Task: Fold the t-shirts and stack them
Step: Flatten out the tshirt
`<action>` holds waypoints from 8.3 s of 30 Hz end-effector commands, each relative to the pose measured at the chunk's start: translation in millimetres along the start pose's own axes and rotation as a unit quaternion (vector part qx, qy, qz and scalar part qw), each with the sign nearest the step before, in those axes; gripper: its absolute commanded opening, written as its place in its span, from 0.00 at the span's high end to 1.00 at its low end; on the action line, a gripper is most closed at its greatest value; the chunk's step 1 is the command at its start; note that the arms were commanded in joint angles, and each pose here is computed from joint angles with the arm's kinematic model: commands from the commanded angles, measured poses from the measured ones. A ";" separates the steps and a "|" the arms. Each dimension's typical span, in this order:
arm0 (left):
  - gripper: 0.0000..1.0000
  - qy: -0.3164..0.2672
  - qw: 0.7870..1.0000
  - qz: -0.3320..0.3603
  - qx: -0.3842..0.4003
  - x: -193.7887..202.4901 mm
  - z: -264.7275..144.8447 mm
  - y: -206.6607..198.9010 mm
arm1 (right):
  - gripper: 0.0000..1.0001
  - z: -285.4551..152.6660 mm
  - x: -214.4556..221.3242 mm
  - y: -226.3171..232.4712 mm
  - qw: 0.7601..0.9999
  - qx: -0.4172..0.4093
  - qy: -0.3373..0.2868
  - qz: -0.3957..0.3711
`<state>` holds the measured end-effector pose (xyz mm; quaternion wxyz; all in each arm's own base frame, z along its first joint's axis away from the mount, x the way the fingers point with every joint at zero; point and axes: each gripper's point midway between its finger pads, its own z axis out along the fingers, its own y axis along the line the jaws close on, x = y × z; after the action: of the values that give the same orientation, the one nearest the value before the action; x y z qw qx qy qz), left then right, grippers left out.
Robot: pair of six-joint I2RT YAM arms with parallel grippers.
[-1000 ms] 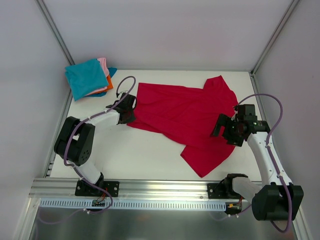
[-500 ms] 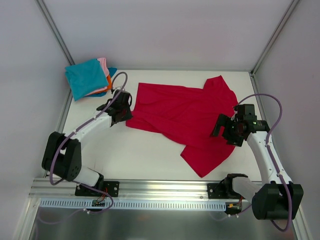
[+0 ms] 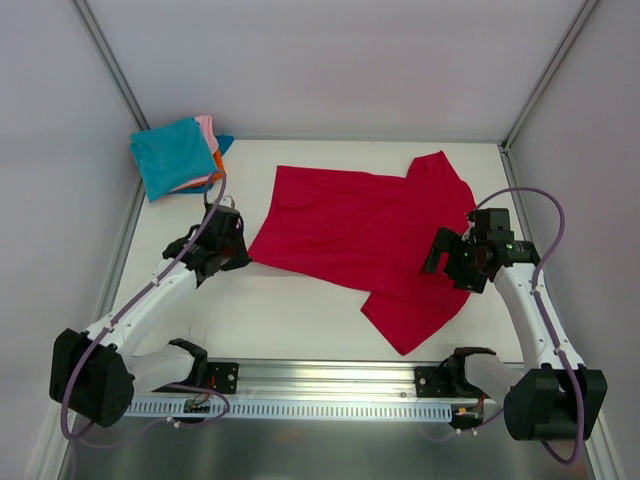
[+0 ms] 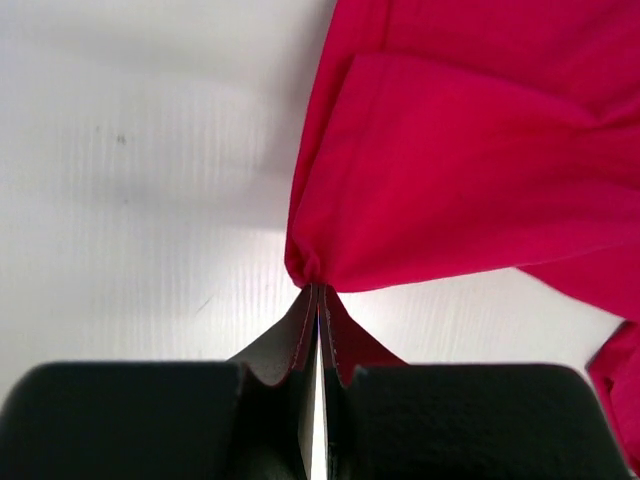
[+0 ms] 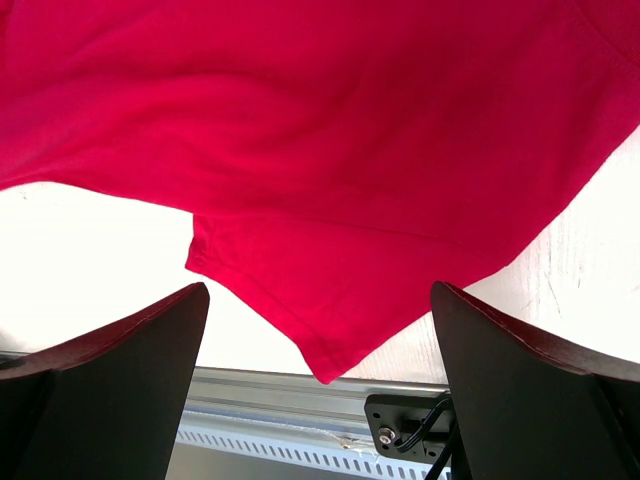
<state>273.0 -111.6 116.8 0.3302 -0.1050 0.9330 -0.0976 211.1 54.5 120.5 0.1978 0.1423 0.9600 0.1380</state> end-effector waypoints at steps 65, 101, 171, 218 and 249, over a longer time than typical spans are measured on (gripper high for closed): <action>0.01 -0.044 0.995 -0.075 0.056 32.7 -64.7 19.8 | 0.01 68.9 60.7 -70.0 0.969 0.199 0.100 0.107; 0.01 -0.053 0.995 -0.069 0.048 30.4 -72.7 24.6 | 0.00 4.1 -42.0 -130.7 0.818 0.570 0.077 0.018; 0.55 0.082 0.989 -0.058 0.106 -38.5 157.6 -71.9 | 0.01 -87.9 -19.8 0.5 0.978 0.066 -0.181 -0.085; 0.62 0.030 0.995 -0.035 0.083 -70.7 153.1 -61.1 | 0.00 -73.1 -15.8 2.9 0.982 0.062 -0.154 -0.085; 1.00 -0.025 0.997 -0.039 0.066 -104.0 131.0 -59.6 | 0.01 -56.6 -12.2 1.5 0.985 0.065 -0.135 -0.085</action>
<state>426.5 -171.7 48.6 0.2949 -0.1196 0.9296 -0.1858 193.0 37.7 173.0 0.3172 0.0925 0.9433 0.0309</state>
